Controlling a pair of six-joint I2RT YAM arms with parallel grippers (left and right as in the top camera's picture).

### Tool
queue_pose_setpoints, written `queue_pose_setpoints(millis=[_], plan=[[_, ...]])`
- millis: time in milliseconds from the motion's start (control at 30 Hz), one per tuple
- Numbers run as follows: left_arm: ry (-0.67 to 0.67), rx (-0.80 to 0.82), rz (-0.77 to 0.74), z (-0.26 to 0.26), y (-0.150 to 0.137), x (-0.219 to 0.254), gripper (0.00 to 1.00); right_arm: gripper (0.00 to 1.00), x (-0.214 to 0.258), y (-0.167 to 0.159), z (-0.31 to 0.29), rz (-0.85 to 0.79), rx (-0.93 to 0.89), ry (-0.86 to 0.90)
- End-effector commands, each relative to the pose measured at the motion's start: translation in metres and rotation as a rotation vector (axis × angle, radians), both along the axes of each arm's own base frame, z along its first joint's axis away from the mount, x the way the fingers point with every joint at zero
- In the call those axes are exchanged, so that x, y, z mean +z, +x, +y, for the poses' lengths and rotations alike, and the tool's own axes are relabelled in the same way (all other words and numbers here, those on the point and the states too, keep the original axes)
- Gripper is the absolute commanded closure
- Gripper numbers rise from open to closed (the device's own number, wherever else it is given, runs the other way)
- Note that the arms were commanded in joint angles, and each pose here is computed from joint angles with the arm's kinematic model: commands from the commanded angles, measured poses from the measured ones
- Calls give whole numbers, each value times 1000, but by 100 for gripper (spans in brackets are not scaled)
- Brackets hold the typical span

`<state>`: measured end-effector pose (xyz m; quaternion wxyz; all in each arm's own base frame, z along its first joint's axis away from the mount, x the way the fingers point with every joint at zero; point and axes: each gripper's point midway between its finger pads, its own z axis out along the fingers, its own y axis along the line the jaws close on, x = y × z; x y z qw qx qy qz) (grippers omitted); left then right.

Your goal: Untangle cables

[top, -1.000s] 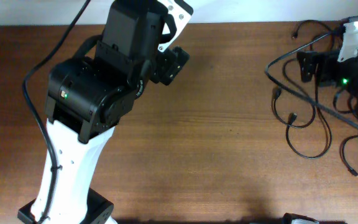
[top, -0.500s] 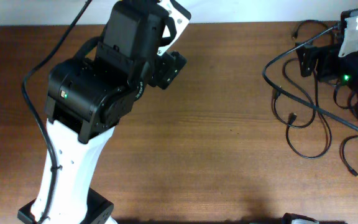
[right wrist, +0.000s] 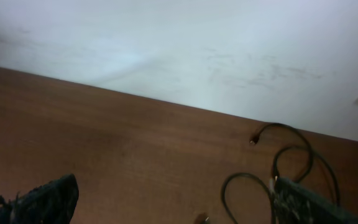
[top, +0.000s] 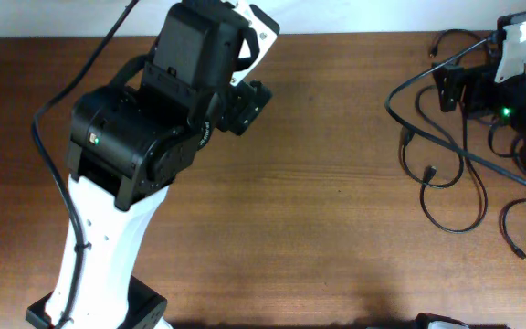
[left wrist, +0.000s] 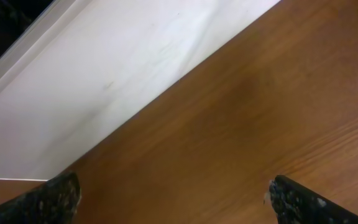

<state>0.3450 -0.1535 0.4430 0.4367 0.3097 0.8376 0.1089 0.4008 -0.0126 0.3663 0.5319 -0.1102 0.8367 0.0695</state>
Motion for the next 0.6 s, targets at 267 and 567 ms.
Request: queue_pose_setpoints(millis=[267, 567], plan=[[6, 6, -18, 4, -1, 6, 1, 2, -4, 0, 0, 18, -3, 0], [6, 6, -18, 4, -1, 6, 1, 2, 65, -25, 9, -290, -2, -170]])
